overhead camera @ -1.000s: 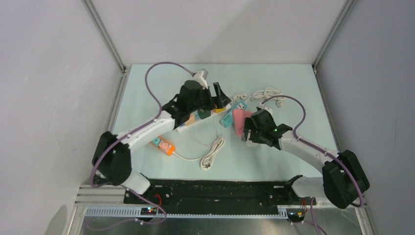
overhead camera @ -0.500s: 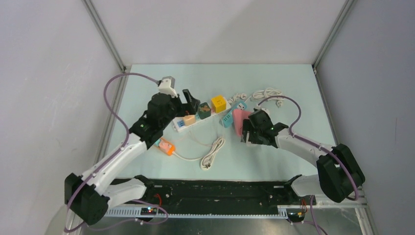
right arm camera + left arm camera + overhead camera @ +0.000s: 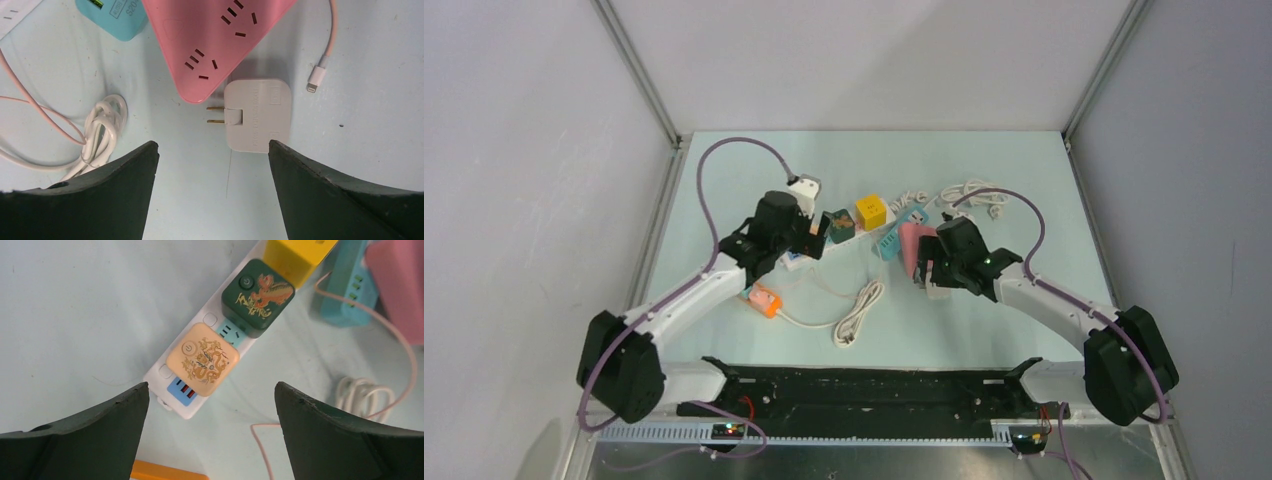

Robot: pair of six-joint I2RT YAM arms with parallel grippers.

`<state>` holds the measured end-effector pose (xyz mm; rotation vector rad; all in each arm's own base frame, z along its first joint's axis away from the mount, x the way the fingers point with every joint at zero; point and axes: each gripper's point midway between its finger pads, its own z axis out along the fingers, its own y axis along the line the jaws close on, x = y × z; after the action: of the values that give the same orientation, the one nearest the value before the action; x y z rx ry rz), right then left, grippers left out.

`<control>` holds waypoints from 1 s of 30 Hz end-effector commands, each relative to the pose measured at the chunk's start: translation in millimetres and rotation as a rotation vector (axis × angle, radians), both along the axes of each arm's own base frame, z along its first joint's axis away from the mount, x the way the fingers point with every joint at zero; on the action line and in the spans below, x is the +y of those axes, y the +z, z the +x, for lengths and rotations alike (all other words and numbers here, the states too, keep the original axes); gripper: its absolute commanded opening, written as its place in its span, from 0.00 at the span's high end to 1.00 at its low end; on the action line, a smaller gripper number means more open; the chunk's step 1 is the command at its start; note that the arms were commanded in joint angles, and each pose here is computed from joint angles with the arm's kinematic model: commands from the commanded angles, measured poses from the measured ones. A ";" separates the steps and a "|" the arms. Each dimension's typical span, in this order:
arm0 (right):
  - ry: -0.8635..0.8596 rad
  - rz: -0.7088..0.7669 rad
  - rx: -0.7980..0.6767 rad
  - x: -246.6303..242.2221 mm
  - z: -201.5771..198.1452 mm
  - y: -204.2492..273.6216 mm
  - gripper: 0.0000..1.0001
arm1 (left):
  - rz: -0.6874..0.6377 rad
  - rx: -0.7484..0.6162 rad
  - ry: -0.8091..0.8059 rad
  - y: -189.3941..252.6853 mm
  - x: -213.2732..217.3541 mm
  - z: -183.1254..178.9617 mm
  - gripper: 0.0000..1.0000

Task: Insert the plug
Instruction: Adjust the socket at the center of the board.

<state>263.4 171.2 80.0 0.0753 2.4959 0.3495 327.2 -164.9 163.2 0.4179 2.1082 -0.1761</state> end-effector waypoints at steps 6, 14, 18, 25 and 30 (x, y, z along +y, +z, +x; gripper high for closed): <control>0.014 0.052 -0.038 0.1 4.9 25.0 0.16 | 0.097 0.040 -0.040 -17.5 5.3 47.8 0.00; 0.006 0.120 -0.099 -7.5 4.2 54.1 0.16 | -0.001 0.195 -0.158 -59.6 -6.9 40.5 0.06; 0.009 0.156 -0.107 -8.7 4.4 61.5 0.16 | -0.010 0.200 -0.222 -62.1 -11.8 30.0 0.01; 0.015 0.185 -0.091 -5.7 3.8 61.3 0.16 | 0.009 0.200 -0.195 -63.8 -6.6 32.3 0.00; 0.021 0.184 -0.087 -5.4 3.3 60.5 0.16 | 0.025 0.299 -0.176 -87.2 -3.8 24.6 0.00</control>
<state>260.3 161.3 124.1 0.1312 2.4171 0.5471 356.5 -170.2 91.2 0.6101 2.3010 -0.3382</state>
